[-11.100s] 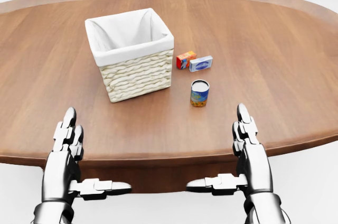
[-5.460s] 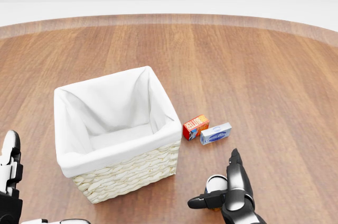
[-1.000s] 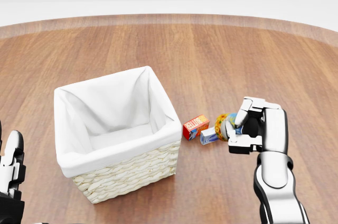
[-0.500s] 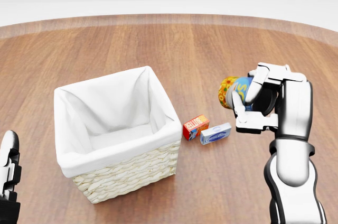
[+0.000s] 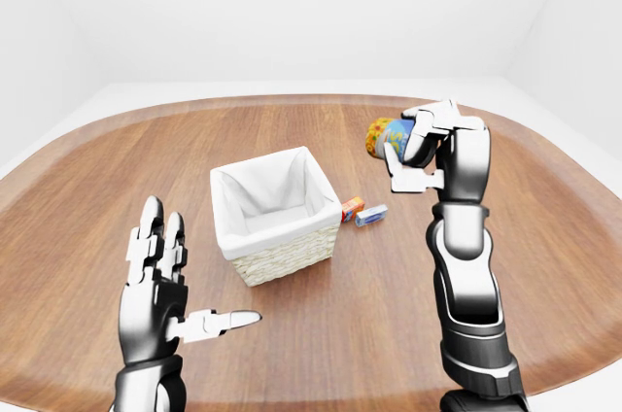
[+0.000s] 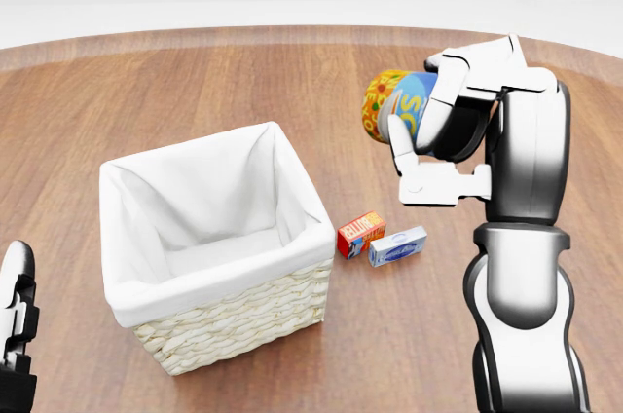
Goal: Pick up the alphabet soup and put it in the basket.
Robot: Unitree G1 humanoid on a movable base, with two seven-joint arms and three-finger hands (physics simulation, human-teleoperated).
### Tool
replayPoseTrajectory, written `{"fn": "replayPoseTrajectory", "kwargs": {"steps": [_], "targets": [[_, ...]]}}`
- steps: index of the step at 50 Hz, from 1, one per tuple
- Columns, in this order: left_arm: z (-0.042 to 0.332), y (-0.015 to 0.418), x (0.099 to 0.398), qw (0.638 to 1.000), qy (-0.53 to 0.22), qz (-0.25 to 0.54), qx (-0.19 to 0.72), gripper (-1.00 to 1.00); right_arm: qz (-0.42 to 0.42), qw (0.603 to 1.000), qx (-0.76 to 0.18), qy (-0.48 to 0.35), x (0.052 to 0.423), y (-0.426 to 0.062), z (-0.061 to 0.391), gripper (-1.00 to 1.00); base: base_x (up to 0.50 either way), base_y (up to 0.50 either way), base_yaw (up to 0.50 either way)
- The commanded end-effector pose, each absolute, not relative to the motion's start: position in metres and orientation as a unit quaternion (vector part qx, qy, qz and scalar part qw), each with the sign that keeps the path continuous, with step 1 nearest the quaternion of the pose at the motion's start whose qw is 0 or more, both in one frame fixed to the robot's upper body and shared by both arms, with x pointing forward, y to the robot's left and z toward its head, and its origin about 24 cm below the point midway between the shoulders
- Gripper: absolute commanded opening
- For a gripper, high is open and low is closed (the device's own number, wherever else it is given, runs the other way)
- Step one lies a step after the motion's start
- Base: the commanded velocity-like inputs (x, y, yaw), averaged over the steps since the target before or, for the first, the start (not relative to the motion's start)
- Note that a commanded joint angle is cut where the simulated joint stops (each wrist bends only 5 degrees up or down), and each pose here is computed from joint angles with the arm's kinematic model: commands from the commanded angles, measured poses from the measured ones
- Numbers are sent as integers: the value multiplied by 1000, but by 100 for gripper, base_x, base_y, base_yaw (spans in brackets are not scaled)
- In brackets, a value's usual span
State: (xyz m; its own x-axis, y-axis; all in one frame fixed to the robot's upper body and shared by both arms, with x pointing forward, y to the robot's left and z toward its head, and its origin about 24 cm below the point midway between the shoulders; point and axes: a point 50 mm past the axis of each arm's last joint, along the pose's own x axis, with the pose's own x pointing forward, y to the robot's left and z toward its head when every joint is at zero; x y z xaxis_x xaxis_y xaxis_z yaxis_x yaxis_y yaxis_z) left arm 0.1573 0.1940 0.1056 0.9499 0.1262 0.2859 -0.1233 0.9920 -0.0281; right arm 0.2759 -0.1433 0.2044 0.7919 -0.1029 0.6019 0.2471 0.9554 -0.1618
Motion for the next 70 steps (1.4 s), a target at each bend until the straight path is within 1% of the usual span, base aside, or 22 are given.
{"fn": "replayPoseTrajectory", "kwargs": {"steps": [1,9,23,33,41,46,54,64,70], "targets": [[105,193,158,988,-143,61,-6,100,-73,930,-100,-347,272,-125,222,-100,0,0,0],[106,194,156,988,-144,61,-6,100,-57,932,-99,-344,273,-110,220,-100,0,0,0],[106,194,156,987,-146,60,-7,100,-21,943,-107,-316,283,-71,208,-100,0,0,0],[106,194,156,987,-147,59,-7,100,0,953,-116,-281,290,-41,193,-100,0,0,0],[109,196,155,987,-152,59,-9,100,2,959,-140,-245,302,-21,178,-100,0,0,0],[108,195,154,987,-151,59,-10,100,8,960,-149,-238,304,-10,174,-100,0,0,0],[104,192,156,988,-141,55,-7,100,17,954,-152,-256,301,10,186,-100,0,0,0],[104,192,155,989,-141,52,-10,100,4,954,-180,-241,318,26,183,-100,0,0,0],[105,192,153,989,-140,50,-11,100,0,954,-208,-218,328,34,173,-100,0,0,0]]}}
